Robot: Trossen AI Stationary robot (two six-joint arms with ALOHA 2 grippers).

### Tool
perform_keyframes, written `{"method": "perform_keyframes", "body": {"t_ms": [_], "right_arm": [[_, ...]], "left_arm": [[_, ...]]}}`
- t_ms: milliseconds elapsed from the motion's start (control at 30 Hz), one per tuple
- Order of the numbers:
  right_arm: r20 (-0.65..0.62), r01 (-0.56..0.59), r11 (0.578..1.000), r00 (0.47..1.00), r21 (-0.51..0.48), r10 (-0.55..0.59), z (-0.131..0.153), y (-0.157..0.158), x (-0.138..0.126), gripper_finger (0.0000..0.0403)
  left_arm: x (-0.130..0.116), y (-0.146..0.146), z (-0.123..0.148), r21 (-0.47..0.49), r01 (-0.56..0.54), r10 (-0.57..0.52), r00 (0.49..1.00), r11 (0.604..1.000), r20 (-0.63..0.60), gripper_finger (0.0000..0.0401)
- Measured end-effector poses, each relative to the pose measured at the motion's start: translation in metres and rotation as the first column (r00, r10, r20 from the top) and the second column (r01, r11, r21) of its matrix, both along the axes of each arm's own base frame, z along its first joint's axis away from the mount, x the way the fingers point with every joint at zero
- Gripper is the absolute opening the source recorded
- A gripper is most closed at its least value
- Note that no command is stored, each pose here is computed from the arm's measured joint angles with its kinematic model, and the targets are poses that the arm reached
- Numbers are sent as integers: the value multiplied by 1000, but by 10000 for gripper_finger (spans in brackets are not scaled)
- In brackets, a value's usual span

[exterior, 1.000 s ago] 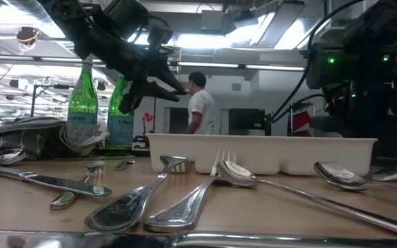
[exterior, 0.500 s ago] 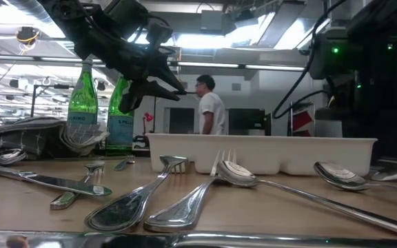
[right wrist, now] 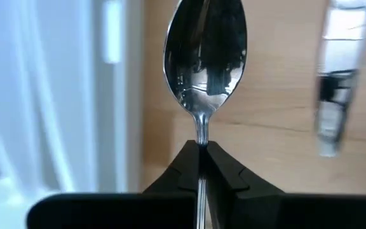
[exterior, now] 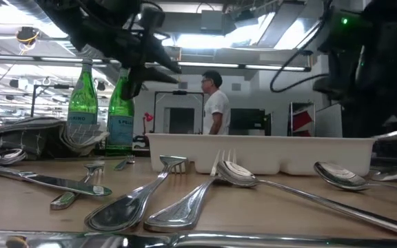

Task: Sort silverware
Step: Put the silver spoon into the silverware tray

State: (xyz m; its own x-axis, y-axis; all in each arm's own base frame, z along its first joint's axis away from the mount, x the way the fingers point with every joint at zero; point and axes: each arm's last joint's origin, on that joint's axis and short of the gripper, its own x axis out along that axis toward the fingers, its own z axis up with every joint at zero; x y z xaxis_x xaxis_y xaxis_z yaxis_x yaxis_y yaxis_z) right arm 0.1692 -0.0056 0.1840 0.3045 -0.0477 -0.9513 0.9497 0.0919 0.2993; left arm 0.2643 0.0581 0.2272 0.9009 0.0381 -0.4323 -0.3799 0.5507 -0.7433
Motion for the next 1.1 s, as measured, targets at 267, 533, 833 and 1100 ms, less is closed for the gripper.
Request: {"method": "perform_keyframes", "body": {"t_ms": [267, 533, 833, 1100], "right_arm": [[286, -21, 1000, 958, -16, 25, 18, 0, 17, 11], [583, 33, 994, 812, -104, 33, 33, -3, 53, 12], [733, 91, 986, 679, -138, 40, 22, -6, 103, 12], [695, 14, 974, 703, -228, 152, 28, -7, 174, 12]], "left_arm": [[-25, -3, 21, 39, 8, -8, 1000, 999, -10, 82], [-50, -9, 28, 42, -11, 15, 995, 999, -96, 82], [-59, -9, 27, 59, -52, 60, 987, 997, -150, 82], [-59, -9, 27, 81, -42, 54, 987, 996, -151, 82]]}}
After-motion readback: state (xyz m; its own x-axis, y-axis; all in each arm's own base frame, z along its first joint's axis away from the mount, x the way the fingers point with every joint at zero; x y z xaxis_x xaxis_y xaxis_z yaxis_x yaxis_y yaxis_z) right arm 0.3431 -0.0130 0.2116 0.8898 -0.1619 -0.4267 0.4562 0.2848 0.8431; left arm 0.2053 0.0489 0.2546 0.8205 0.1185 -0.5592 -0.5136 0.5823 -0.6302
